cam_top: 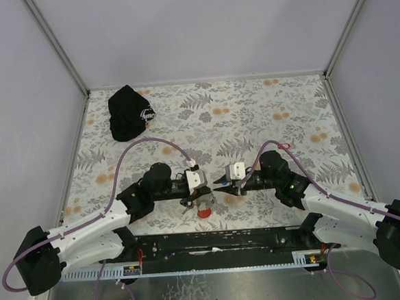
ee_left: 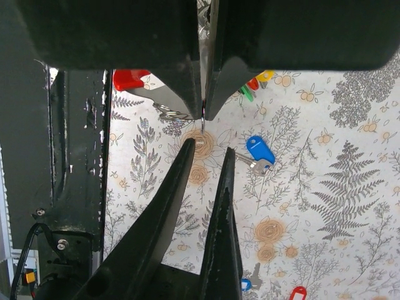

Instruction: Put the keys on the keyring

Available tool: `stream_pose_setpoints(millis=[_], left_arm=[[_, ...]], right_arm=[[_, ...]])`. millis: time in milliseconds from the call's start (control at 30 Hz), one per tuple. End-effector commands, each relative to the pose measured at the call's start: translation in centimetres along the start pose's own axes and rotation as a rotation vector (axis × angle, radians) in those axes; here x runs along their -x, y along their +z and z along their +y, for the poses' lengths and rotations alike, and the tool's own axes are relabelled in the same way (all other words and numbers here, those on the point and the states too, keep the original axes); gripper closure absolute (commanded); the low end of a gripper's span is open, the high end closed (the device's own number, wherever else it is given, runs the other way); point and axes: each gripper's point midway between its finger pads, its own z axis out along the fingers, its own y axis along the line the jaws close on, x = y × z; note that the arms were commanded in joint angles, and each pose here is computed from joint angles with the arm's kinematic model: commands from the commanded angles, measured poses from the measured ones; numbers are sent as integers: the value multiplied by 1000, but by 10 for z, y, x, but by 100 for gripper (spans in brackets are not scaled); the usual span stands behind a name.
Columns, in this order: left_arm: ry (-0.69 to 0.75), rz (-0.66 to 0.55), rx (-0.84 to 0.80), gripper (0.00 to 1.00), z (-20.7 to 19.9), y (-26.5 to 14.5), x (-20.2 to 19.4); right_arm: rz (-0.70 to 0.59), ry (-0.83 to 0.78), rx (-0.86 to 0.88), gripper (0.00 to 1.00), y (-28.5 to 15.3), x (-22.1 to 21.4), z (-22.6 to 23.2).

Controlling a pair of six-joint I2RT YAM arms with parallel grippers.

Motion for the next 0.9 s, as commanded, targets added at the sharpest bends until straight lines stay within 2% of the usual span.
stream_pose_setpoints(millis=[0,200,400,600,867], left_arm=[[98,-13,14,100,3,3,16],[163,-4,60,100,4,4,18],[240,21,135,100,6,6,19],[247,60,138,100,6,9,16],[240,49,120,100,2,9,19]], right_arm=[[-39,-100,51,68,1,18,-1],[-9,-135,50,67,-1,7,0],[31,-89,-50,66,-8,-1,-11],[-8,-102,8,66,-6,-4,4],[-24,-126,41,66,0,-4,5]])
